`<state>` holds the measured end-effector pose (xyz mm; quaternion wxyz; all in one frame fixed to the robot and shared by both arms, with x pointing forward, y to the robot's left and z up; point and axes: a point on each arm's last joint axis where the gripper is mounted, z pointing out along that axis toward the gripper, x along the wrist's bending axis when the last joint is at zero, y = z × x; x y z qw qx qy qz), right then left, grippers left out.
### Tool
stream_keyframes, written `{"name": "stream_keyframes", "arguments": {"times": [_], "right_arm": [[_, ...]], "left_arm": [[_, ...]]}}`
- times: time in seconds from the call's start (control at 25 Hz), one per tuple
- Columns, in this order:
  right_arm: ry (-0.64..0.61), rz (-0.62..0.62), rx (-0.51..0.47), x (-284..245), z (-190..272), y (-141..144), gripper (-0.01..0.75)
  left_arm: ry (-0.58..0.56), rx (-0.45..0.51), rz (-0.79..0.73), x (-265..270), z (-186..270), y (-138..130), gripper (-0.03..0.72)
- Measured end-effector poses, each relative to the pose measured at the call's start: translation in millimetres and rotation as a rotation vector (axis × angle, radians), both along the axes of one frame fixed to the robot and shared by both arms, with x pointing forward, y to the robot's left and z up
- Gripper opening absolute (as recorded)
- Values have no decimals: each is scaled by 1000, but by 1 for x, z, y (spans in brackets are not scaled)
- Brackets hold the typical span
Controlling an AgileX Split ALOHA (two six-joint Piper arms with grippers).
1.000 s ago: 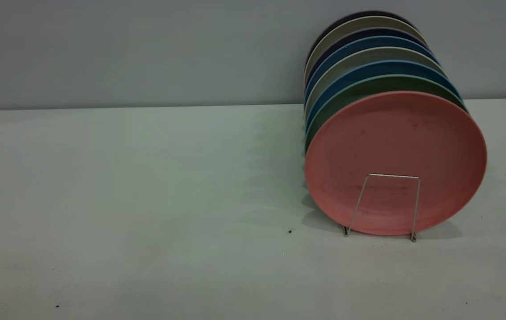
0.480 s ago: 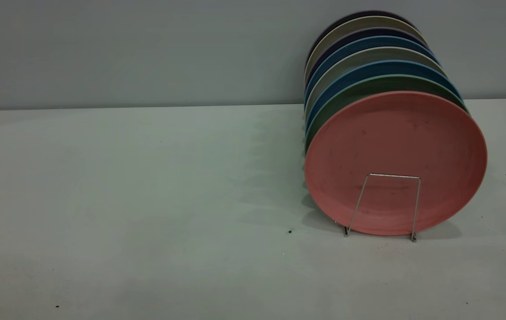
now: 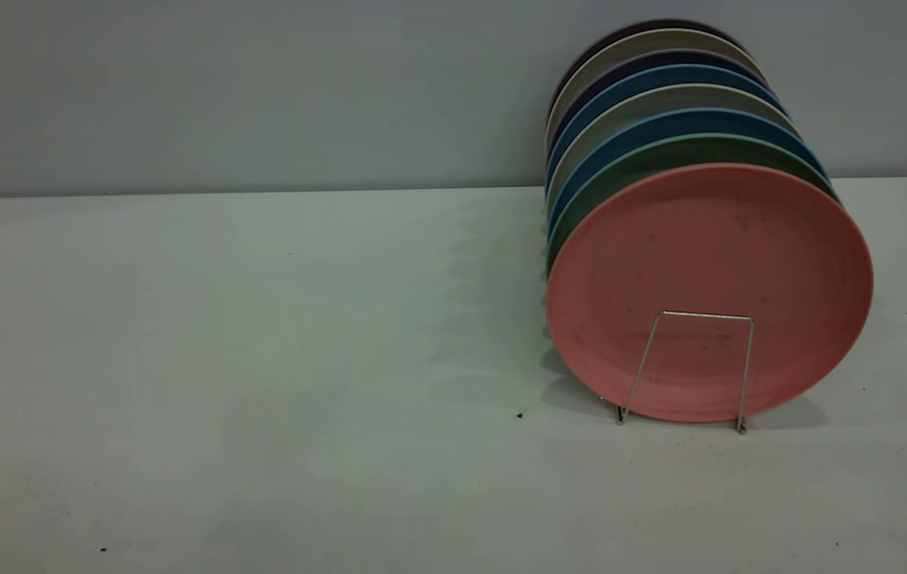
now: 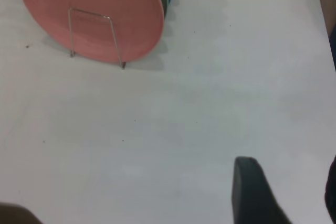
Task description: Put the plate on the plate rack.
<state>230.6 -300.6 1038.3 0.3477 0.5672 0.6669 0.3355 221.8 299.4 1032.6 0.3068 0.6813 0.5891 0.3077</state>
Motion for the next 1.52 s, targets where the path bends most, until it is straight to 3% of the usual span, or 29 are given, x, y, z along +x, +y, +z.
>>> {"name": "stream_keyframes", "arguments": {"times": [1.52], "right_arm": [[19,0,-1,3,0,0,351]], "left_arm": [[0,1,-1,0,0,0,360]]}}
